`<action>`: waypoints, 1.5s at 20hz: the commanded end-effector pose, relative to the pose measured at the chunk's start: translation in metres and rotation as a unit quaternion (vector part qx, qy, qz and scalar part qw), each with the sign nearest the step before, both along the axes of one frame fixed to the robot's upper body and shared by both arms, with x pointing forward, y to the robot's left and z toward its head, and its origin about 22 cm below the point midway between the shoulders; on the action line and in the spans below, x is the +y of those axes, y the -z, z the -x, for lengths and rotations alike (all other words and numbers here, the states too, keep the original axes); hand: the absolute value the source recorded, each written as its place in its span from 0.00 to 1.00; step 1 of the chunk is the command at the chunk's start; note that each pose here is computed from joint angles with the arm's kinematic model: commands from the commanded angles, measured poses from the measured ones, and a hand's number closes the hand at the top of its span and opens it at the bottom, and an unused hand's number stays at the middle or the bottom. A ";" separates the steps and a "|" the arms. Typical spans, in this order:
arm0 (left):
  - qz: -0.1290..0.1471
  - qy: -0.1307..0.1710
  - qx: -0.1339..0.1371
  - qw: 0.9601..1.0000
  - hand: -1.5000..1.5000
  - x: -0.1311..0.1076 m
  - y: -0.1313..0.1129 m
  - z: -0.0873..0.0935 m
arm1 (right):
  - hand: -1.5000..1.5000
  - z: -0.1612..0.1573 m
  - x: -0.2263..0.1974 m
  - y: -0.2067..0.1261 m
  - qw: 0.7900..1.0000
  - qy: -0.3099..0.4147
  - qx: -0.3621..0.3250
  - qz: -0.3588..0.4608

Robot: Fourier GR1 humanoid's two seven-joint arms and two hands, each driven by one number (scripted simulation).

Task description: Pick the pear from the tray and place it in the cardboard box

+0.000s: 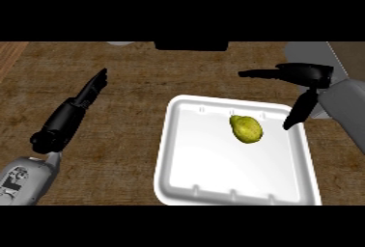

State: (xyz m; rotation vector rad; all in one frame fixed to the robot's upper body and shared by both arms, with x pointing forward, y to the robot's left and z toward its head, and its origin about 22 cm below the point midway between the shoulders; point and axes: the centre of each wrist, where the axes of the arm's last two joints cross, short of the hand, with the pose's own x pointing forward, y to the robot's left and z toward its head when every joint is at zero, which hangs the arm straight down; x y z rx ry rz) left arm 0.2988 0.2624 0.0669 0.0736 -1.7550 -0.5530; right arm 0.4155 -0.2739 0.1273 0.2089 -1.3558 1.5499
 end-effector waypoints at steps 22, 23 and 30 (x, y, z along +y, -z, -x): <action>0.000 -0.004 -0.005 1.000 0.50 0.012 0.000 0.002 | 0.00 0.007 0.023 0.085 0.994 -0.083 0.064 0.007; 0.000 -0.009 -0.002 1.000 0.50 0.010 -0.001 0.000 | 0.00 0.006 0.052 0.090 0.995 -0.086 0.054 0.016; 0.001 -0.005 -0.007 1.000 0.50 -0.014 -0.025 0.004 | 0.00 0.003 0.028 0.099 0.996 -0.071 0.047 0.038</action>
